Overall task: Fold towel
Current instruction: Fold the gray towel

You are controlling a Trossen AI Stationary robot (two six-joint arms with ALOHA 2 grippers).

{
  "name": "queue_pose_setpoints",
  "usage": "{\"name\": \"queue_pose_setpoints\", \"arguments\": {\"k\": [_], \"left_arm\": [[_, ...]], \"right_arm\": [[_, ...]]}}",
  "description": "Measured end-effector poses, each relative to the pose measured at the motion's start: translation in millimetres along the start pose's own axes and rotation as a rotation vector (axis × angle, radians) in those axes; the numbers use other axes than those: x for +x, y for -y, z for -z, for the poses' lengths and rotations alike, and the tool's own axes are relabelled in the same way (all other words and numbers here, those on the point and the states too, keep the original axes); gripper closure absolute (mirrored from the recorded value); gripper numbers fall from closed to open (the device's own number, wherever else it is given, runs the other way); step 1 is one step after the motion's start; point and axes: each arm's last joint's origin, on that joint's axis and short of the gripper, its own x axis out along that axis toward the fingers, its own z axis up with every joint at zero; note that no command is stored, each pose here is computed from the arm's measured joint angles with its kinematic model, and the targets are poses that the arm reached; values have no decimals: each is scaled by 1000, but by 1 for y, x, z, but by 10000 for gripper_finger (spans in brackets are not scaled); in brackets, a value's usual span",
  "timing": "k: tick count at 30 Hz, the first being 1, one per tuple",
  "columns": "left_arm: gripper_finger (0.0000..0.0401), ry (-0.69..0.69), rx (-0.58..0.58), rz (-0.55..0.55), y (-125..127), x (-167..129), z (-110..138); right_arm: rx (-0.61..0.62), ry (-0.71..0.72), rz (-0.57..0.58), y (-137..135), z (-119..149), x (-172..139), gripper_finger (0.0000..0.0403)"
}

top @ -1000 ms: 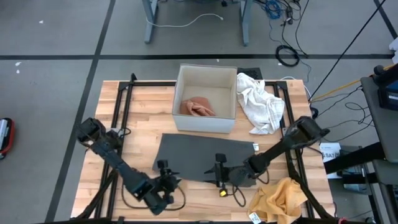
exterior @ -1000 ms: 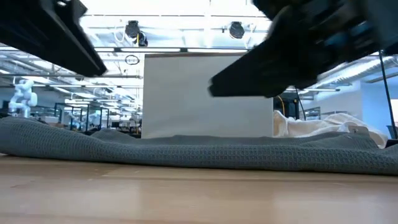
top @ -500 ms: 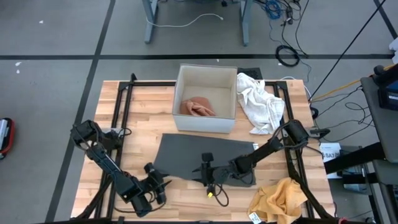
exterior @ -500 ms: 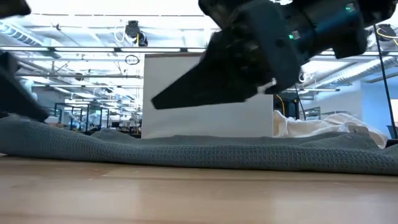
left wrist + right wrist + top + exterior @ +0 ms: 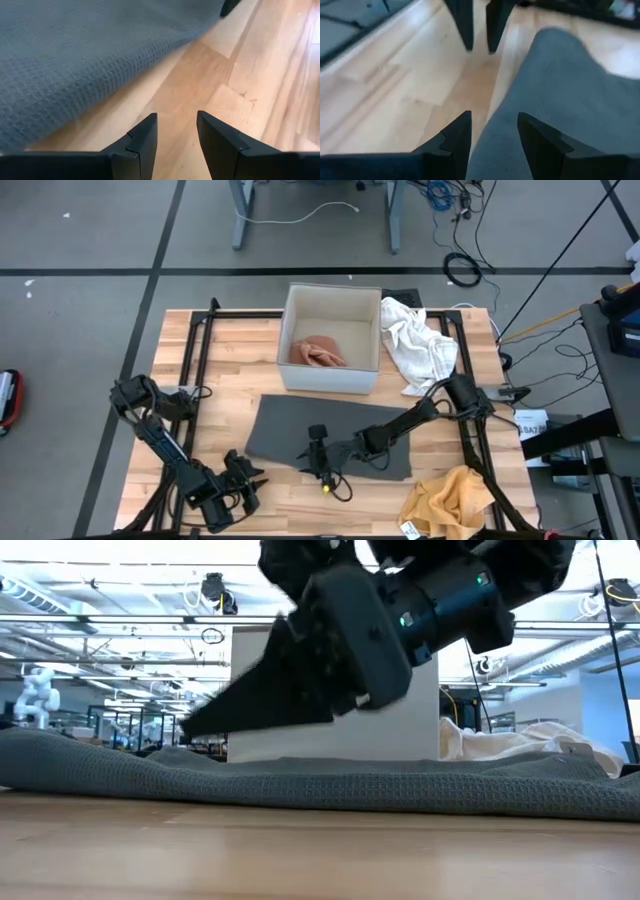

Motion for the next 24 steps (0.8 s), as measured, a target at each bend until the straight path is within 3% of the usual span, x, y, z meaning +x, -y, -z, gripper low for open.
{"name": "queue_pose_setpoints", "arguments": {"k": [8,15,24], "left_arm": [[257,40,-85,-37,-3,5,-6],[257,51,-103,-80,-7,12,-14],[257,34,-55,-61,-6,6,-7]], "right_arm": [[-22,-160,-12,6,9,8,252],[37,-278,-136,3,17,4,252],[34,-417,-165,2,13,-15,252]]}}
